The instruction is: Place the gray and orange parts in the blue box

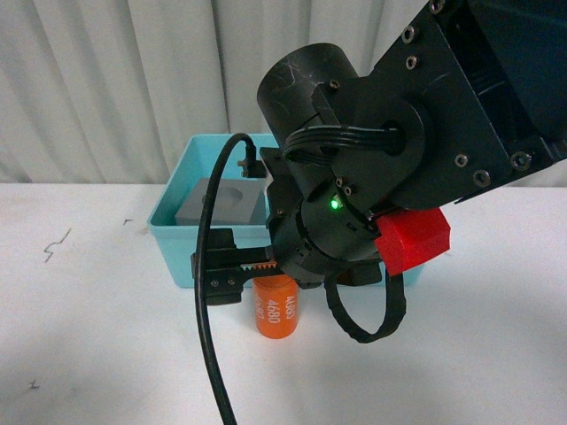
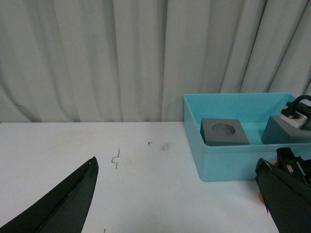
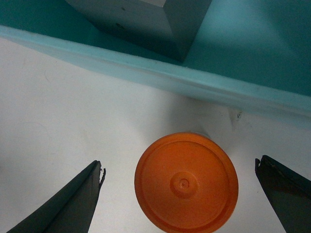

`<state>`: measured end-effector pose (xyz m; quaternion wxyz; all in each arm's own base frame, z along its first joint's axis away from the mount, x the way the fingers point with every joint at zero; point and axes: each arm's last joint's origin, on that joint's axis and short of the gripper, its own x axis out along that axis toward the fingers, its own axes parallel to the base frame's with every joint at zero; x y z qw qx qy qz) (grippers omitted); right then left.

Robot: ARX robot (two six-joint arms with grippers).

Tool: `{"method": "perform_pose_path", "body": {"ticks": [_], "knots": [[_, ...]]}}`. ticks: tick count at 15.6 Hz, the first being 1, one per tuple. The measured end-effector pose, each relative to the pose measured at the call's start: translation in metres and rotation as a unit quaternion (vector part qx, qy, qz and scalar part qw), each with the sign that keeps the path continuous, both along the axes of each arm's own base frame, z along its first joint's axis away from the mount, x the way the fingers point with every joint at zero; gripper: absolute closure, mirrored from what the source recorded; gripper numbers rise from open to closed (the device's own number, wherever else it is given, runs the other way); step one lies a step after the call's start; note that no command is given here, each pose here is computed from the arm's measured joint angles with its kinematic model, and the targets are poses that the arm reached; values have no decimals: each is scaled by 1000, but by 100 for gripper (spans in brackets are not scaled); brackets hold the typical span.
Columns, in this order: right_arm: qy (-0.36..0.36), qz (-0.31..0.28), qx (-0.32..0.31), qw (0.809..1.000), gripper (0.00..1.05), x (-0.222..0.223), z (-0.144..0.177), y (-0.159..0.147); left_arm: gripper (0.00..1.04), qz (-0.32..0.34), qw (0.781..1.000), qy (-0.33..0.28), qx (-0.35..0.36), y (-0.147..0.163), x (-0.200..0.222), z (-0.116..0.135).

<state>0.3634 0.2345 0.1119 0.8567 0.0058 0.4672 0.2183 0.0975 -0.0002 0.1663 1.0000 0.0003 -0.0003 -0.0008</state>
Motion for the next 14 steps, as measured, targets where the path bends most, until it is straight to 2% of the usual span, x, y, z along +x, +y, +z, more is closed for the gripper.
{"method": "perform_pose_path", "body": {"ticks": [6,11,14], "knots": [[-3,-1,0,1000,9,1,-3,-4,7,0,1000,0,0,0,0,0],[-9,0,-5,1000,55,1,-2,-6,7,0,1000,0,0,0,0,0],[-21,12,-5,1000,57,-5,9,-6,7,0,1000,0,0,0,0,0]]}}
